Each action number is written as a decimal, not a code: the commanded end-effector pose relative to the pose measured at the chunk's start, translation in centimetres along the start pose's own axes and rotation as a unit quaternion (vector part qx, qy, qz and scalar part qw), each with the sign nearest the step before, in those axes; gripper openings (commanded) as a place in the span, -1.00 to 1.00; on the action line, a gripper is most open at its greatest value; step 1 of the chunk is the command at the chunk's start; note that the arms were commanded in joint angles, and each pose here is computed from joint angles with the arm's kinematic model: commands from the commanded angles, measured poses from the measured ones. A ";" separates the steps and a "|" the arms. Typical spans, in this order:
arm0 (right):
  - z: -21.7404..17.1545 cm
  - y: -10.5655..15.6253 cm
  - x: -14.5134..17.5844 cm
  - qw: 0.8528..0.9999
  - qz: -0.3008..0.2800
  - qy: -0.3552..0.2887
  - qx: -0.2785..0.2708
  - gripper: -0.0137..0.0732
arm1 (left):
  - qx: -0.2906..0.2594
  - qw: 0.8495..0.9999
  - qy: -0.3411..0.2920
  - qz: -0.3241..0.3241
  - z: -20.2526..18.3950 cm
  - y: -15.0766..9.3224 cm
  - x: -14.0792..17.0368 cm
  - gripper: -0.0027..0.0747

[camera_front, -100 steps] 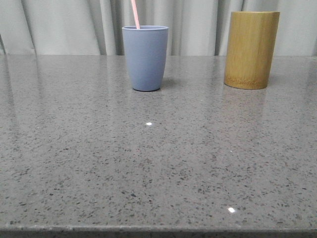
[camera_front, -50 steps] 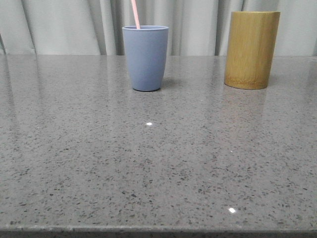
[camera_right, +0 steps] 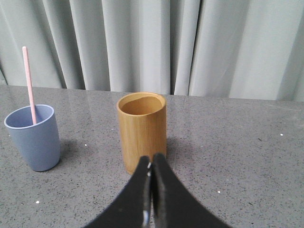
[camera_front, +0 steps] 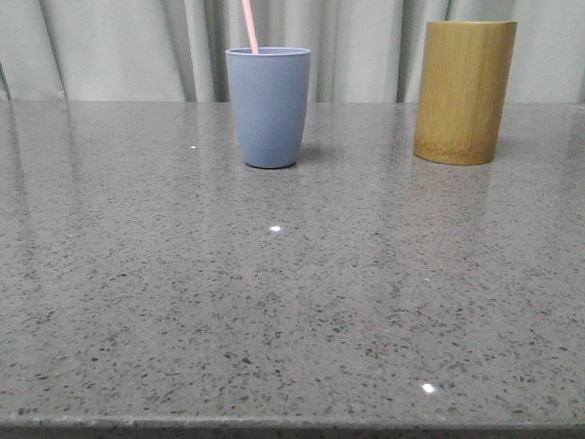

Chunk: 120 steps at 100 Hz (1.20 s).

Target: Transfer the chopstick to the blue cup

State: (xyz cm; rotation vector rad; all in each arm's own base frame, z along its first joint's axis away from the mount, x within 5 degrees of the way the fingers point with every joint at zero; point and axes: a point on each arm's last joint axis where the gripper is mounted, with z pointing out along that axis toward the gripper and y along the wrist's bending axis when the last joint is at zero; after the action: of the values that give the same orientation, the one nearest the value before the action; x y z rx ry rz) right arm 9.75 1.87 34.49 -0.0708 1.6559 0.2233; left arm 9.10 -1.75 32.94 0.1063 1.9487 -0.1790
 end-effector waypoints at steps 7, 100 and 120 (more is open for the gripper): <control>-0.2 0.1 -1.6 0.999 -0.005 -0.053 -0.002 -0.83 | -0.017 0.998 -0.063 -0.017 -1.0 0.3 -1.0 -0.98; -0.2 0.1 -1.6 0.999 -0.005 -0.054 -0.002 -0.83 | -0.075 0.980 -0.185 -0.014 1.1 2.1 13.4 -0.98; -0.2 0.1 -1.6 0.998 -0.005 -0.055 -0.002 -0.83 | -0.075 0.980 -0.183 -0.014 1.1 2.1 13.4 -0.98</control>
State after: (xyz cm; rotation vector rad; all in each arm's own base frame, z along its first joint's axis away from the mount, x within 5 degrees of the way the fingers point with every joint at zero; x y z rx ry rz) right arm 9.74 1.87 34.49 -0.0707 1.6555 0.2233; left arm 5.56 -0.03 19.35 -0.0550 1.6905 -0.0592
